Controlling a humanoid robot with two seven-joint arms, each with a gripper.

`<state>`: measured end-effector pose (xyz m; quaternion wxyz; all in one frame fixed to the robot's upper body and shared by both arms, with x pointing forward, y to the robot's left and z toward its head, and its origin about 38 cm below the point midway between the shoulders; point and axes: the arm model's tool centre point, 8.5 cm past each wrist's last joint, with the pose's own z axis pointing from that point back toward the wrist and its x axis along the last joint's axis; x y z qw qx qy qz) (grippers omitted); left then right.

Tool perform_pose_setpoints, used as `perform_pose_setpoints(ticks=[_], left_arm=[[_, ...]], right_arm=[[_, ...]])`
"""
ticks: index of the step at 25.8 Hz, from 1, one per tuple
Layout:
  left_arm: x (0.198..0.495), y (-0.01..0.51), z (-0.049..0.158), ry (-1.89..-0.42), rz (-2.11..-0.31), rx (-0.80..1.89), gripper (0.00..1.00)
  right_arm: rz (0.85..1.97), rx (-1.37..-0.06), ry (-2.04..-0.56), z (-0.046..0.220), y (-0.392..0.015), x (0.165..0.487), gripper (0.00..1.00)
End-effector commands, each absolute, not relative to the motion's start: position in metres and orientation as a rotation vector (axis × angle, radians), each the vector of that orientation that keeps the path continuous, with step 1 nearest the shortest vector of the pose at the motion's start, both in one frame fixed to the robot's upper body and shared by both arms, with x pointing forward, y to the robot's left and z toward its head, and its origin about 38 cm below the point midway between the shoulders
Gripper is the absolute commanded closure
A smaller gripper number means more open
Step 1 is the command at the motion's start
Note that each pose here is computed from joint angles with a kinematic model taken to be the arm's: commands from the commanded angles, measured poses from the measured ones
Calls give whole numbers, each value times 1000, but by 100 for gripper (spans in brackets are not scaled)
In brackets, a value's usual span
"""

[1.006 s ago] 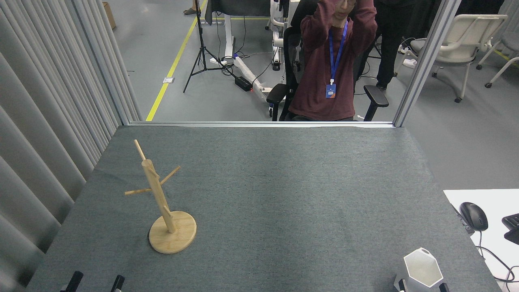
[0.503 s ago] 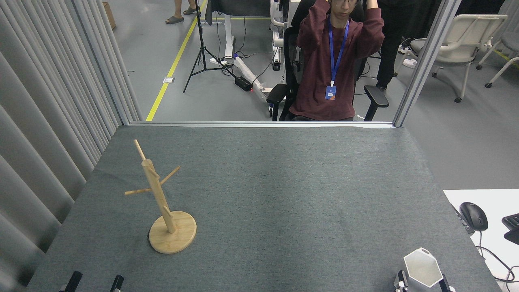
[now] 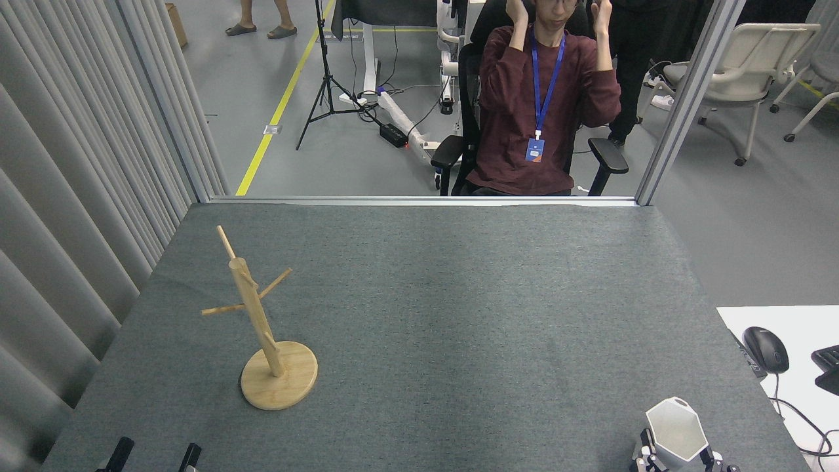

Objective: Hang cup on storage rack
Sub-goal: 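Grasp the white hexagonal cup with the right gripper and lift it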

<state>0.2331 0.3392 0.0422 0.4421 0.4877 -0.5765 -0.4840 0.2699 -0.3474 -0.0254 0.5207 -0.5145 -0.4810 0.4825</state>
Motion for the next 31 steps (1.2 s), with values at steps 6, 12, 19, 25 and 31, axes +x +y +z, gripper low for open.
perform_pose_setpoints(ticks=[6, 12, 19, 25, 31], left_arm=[[247, 268, 32, -1556, -1359, 1099, 1], [267, 189, 26, -1605, -1566, 1142, 1], [260, 134, 17, -1693, -1651, 1003, 1], [259, 128, 15, -1691, -1654, 996, 1], [260, 131, 14, -1667, -1642, 1020, 1]], right_arm=[[1106, -1330, -1265, 18, -343, 289, 45], [843, -1368, -1416, 62, -308, 317, 45], [769, -1274, -1587, 90, -221, 329, 45], [896, -1130, -1781, 106, -124, 317, 43], [1067, -1061, -1867, 105, -67, 290, 43]])
